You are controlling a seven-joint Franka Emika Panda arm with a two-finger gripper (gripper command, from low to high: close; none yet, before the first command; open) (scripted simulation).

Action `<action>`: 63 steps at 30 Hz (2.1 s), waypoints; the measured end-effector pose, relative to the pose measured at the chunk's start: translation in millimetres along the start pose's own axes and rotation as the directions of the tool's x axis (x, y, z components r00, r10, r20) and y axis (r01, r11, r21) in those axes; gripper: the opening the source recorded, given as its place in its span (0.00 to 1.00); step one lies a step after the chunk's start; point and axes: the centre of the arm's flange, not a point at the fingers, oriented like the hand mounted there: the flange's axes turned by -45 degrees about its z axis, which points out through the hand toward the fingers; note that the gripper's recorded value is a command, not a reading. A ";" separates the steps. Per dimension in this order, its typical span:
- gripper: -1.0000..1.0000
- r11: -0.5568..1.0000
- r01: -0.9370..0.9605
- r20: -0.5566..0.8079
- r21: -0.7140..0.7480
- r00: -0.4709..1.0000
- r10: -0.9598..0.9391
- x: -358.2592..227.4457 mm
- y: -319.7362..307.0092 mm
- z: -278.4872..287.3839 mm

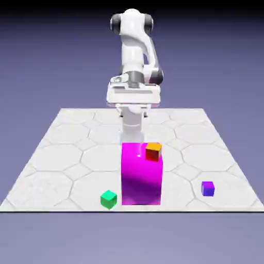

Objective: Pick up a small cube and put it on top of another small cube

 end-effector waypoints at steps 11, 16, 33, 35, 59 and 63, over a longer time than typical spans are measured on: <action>0.50 0.835 -0.545 0.158 -0.075 0.820 0.550 -34.7 50.0 69.3; 0.50 0.655 -0.742 0.195 -0.143 0.628 0.753 -60.4 69.7 98.1; 0.50 -0.202 -0.889 0.123 -0.412 -0.274 0.954 -215.0 80.4 121.1; 0.50 -0.302 -0.848 0.094 -0.435 -0.377 0.922 -235.8 75.1 115.6; 0.50 -0.788 -0.439 -0.185 -0.431 -0.812 0.554 -355.4 45.5 79.8; 0.50 -0.786 -0.444 -0.202 -0.431 -0.801 0.563 -363.0 46.6 86.3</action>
